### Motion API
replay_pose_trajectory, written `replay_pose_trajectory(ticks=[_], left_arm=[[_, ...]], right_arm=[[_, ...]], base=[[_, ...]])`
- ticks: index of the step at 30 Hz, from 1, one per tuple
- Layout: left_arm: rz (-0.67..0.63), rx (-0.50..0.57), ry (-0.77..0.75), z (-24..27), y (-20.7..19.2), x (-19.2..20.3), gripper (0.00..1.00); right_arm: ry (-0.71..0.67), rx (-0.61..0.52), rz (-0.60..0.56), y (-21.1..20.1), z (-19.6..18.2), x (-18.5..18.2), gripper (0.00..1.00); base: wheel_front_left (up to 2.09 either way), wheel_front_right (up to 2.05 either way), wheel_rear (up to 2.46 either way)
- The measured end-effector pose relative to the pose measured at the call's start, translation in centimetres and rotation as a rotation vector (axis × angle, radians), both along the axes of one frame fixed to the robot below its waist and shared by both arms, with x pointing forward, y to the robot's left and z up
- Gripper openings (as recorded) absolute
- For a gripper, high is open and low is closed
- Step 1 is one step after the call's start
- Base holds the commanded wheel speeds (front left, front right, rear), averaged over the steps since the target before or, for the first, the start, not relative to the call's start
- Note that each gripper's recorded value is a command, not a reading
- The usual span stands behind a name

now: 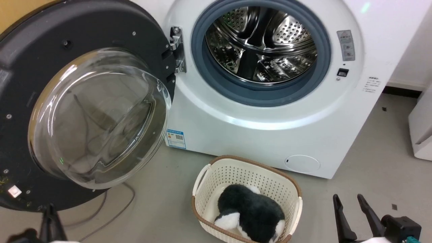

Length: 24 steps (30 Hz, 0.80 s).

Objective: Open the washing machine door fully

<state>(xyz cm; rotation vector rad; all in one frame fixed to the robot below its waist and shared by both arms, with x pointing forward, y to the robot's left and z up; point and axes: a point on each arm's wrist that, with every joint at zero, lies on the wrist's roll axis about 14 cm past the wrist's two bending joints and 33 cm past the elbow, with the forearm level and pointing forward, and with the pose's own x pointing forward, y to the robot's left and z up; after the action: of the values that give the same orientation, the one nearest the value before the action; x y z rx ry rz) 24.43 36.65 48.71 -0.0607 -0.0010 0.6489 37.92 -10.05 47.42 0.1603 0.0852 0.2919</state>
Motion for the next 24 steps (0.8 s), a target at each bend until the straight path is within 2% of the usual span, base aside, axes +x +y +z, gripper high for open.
replay_pose_trajectory(ticks=[1,9,24], left_arm=[[-0.012,-0.008,-0.006,0.0,-0.6,0.0,1.00],[-0.162,0.023,-0.004,0.6,-5.4,0.6,1.00],[-0.533,0.035,0.000,1.0,-15.8,5.9,1.00]], right_arm=[[0.000,-0.001,-0.002,-0.1,0.0,-0.1,1.00],[-0.027,-0.013,-0.018,-0.7,0.8,-0.6,1.00],[-0.059,-0.065,-0.145,-5.3,2.1,-2.5,1.00]], base=[[0.00,0.00,0.00],[0.00,0.00,0.00],[0.00,0.00,0.00]])
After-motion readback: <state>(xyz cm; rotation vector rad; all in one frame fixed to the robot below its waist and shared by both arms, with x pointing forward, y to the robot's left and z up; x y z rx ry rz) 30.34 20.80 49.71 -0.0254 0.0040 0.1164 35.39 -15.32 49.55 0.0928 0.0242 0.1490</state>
